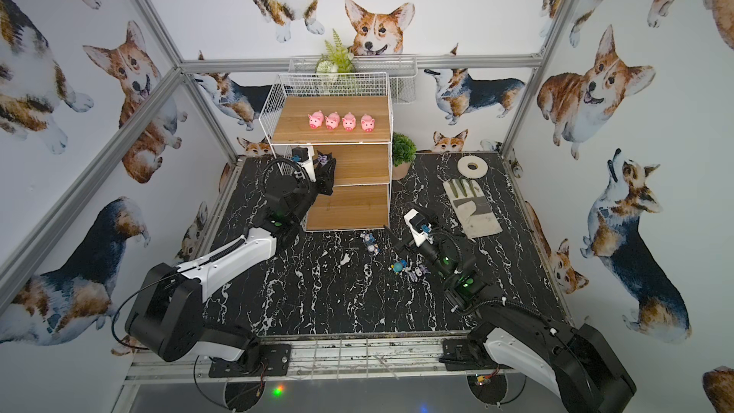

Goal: Organize plastic toys on shelves
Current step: Place the plastic toy on the shelf.

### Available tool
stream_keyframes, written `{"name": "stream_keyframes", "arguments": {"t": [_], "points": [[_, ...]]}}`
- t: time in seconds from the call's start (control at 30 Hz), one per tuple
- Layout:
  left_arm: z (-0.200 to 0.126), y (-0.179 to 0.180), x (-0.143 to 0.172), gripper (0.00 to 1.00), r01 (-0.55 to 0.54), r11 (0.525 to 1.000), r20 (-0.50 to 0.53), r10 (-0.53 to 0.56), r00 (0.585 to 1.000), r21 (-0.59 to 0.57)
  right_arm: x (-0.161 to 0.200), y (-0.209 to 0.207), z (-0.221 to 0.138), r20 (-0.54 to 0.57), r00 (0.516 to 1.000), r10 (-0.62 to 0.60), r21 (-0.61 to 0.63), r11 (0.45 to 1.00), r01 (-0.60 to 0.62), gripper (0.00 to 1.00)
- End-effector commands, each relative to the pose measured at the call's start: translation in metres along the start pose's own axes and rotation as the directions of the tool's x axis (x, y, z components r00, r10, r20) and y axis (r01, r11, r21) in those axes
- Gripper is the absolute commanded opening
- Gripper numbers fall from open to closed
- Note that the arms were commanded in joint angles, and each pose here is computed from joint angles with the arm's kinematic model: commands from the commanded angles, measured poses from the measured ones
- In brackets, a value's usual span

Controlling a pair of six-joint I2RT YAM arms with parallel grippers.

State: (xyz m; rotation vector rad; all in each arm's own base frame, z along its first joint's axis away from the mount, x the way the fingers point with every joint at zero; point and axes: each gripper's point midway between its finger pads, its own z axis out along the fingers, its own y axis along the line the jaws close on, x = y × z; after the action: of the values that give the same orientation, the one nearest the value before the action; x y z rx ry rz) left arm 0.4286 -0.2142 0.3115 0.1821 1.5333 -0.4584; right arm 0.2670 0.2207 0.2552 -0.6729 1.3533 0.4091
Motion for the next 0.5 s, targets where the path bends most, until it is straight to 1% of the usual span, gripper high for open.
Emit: {"name": "stream_keyframes", "arguments": {"t": [0.0, 0.23, 0.47], "points": [[0.002, -0.001, -0.009, 0.34, 0.017, 1.000, 0.047, -0.017, 0.999, 0.008, -0.002, -0.003, -0.001, 0.007, 1.000, -0.017, 0.013, 1.000, 0.017, 0.98], [0.003, 0.002, -0.002, 0.34, 0.019, 1.000, 0.040, -0.019, 0.999, -0.003, -0.002, -0.004, -0.002, 0.006, 1.000, -0.018, 0.018, 1.000, 0.018, 0.98], [0.000, 0.003, 0.005, 0.36, -0.002, 1.000, 0.024, 0.002, 1.000, -0.005, -0.002, -0.005, -0.003, 0.007, 1.000, -0.015, 0.019, 1.000, 0.015, 0.98]]}}
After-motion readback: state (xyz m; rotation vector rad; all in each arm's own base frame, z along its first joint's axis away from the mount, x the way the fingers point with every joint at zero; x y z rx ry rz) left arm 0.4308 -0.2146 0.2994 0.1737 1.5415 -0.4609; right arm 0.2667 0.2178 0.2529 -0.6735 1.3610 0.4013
